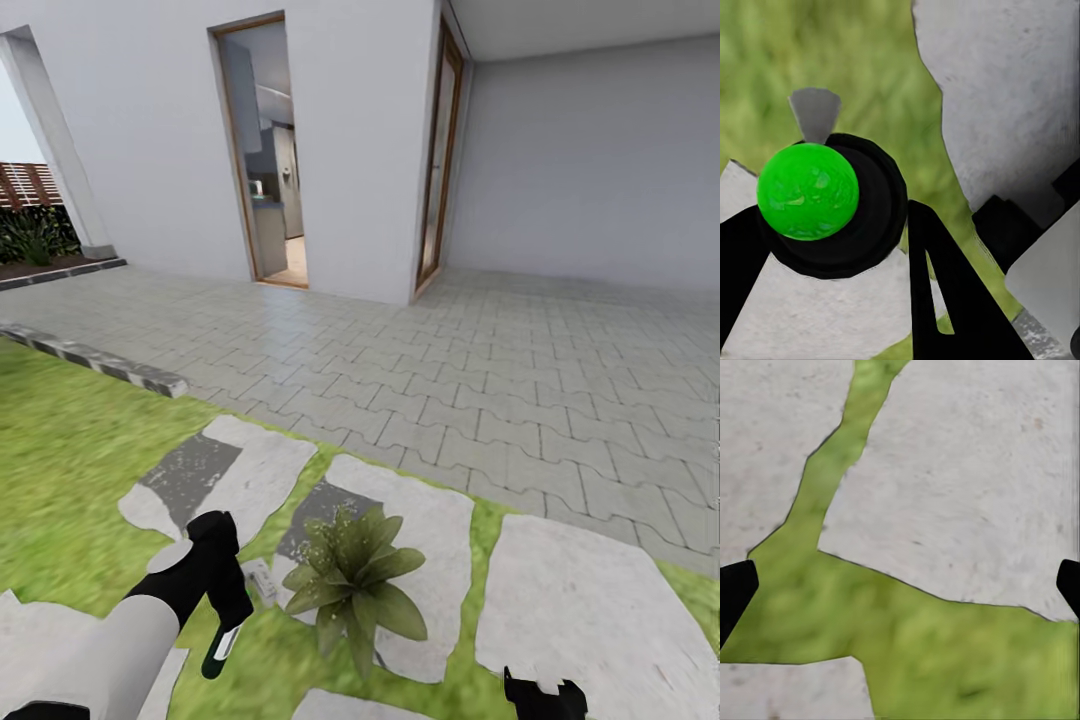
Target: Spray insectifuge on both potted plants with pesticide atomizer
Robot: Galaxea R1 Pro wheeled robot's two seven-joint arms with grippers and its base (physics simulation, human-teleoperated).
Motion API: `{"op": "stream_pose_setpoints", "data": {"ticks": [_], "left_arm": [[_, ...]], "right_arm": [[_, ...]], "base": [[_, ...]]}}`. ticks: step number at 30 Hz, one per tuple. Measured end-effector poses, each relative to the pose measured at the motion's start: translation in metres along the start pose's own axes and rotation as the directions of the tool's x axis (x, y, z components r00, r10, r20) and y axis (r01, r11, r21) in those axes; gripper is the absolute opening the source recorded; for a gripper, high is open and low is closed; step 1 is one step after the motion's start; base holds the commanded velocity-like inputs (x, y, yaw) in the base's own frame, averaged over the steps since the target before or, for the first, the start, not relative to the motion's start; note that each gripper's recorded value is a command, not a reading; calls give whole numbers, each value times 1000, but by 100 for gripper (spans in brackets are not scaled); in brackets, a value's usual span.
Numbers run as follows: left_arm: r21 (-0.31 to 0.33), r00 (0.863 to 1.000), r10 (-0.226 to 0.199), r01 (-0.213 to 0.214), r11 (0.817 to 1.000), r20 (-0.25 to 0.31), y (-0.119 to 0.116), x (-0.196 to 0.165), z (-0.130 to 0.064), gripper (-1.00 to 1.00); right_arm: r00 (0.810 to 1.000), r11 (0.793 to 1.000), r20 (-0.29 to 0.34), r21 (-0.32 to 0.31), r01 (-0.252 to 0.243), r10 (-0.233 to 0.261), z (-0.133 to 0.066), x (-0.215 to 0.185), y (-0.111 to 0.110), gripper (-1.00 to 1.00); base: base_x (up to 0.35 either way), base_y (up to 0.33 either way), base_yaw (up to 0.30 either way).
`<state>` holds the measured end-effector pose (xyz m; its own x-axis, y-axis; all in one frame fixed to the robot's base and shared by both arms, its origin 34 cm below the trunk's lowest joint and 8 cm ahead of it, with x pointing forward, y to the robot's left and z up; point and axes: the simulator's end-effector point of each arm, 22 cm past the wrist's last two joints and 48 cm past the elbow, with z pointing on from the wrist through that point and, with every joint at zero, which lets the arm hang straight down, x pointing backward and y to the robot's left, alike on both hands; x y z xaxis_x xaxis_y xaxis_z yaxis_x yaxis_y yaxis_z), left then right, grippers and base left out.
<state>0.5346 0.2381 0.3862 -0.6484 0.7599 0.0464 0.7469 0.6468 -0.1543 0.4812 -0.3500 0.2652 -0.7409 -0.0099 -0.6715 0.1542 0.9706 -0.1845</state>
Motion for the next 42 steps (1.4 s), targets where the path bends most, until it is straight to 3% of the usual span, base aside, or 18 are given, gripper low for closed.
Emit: {"op": "stream_pose_setpoints", "data": {"ticks": [12,28,33,37,42], "left_arm": [[6,1000,-6,6,1000,-19,-1,11,7,-100],[-18,999,-10,9,1000,-33,2,18,15,-100],[-38,998,-17,15,999,-57,3,30,27,-100],[-15,997,-21,20,1000,-79,-5,37,38,-100],[-11,997,-22,21,1000,-77,-7,36,39,-100]], "right_arm": [[1000,1000,0,0,0,0,0,0,0,100],[1000,1000,0,0,0,0,0,0,0,100],[1000,1000,-1,-2,0,0,0,0,1,100],[1000,1000,0,-2,0,0,0,0,1,100],[1000,1000,0,-1,0,0,0,0,1,100]], "base": [[-24,-60,239],[98,-101,27],[14,-11,240],[1,-1,191],[0,-69,19]]}}
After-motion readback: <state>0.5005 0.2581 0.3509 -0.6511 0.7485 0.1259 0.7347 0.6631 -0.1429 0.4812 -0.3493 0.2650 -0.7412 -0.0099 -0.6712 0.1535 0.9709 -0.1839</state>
